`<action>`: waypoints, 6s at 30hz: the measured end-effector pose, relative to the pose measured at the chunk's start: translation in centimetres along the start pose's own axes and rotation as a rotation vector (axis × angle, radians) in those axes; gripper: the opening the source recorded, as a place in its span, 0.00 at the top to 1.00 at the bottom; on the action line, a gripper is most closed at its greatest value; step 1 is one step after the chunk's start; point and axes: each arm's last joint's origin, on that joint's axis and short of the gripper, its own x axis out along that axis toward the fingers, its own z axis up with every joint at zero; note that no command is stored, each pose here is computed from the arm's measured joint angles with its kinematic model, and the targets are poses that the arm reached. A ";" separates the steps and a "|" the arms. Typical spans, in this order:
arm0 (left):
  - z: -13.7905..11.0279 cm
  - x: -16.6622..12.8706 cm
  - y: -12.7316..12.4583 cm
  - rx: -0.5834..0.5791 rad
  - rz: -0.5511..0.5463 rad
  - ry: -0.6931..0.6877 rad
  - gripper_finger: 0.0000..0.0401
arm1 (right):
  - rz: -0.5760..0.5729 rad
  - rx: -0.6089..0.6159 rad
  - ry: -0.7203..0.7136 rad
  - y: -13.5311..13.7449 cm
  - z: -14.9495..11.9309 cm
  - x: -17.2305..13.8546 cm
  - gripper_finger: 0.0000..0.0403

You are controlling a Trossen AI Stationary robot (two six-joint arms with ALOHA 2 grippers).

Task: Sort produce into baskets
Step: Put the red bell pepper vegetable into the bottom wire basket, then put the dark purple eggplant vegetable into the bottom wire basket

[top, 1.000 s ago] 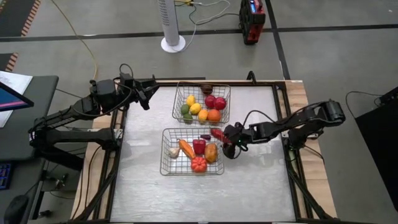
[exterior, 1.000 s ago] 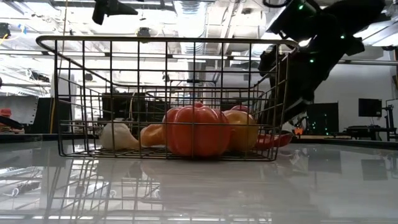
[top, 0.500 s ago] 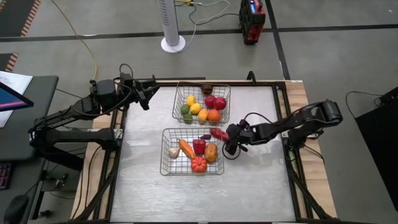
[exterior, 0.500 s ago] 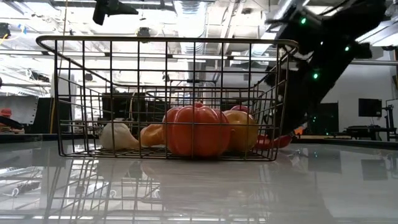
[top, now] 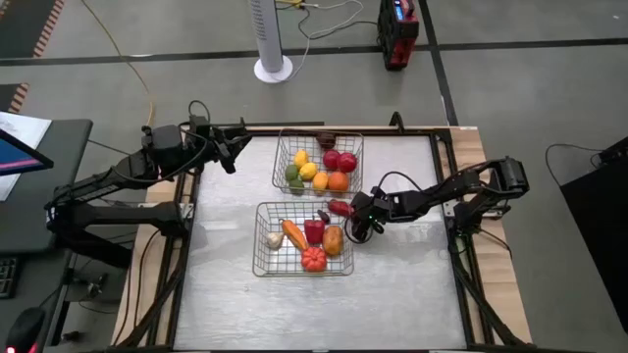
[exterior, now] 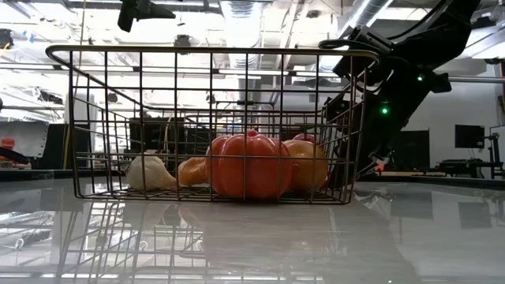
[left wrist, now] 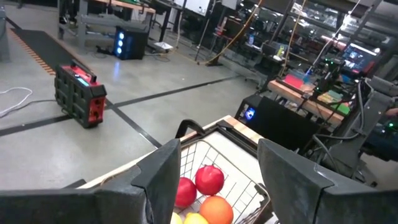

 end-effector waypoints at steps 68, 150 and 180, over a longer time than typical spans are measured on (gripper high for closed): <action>1.7 -4.6 0.7 0.211 0.011 -0.158 0.50 | -0.030 -0.056 0.072 2.0 10.7 -7.9 0.29; 1.4 -4.6 0.8 0.232 0.029 -0.123 0.50 | 0.396 -0.637 -0.095 9.0 15.4 -0.7 0.29; 0.8 -5.0 0.9 0.155 -0.047 -0.048 0.50 | 0.087 -0.007 0.093 7.8 7.3 0.8 0.29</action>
